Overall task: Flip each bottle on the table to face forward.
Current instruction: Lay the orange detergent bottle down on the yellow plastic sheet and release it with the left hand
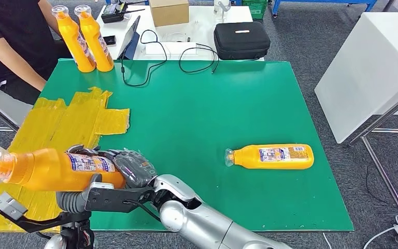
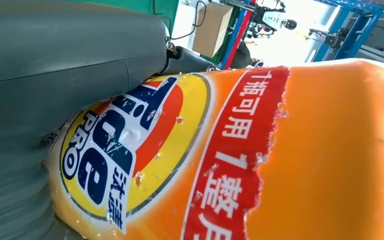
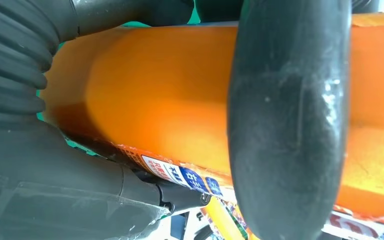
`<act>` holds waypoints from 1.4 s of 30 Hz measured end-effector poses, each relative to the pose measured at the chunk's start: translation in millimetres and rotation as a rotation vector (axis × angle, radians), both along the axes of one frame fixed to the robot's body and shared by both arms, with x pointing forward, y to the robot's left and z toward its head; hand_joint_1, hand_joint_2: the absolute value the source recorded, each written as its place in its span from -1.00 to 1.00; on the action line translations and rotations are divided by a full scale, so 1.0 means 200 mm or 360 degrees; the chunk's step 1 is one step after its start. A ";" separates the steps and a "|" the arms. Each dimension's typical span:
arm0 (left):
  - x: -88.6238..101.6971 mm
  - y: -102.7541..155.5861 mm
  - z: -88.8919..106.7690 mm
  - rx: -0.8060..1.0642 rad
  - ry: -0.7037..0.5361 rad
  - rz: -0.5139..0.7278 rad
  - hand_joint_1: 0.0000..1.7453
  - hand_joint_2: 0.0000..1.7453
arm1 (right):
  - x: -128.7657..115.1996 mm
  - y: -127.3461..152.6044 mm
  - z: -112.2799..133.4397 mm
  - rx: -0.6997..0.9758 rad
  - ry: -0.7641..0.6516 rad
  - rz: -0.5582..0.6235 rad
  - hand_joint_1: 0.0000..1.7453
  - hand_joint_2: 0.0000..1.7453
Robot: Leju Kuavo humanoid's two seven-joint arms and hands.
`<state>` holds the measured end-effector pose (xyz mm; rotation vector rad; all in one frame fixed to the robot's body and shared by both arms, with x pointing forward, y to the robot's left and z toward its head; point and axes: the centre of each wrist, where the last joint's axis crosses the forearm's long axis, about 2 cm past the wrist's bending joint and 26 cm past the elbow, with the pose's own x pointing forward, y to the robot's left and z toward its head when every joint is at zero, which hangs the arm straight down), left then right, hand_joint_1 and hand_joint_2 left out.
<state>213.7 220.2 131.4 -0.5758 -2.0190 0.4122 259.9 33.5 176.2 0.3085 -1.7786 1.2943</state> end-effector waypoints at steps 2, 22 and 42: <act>0.00 0.00 0.00 0.0013 -0.0002 0.0011 1.00 1.00 | 0.00 0.00 0.00 -0.0001 -0.0007 -0.0005 1.00 1.00; 0.17 0.18 0.07 0.0914 0.0067 0.0840 1.00 1.00 | 0.07 -0.22 -0.11 -0.0063 -0.0077 -0.0244 -1.00 -1.00; 0.23 0.70 -0.51 0.2792 0.0628 0.1380 1.00 1.00 | 0.21 -1.40 -0.19 -0.0119 -0.0249 -0.0793 -1.00 -1.00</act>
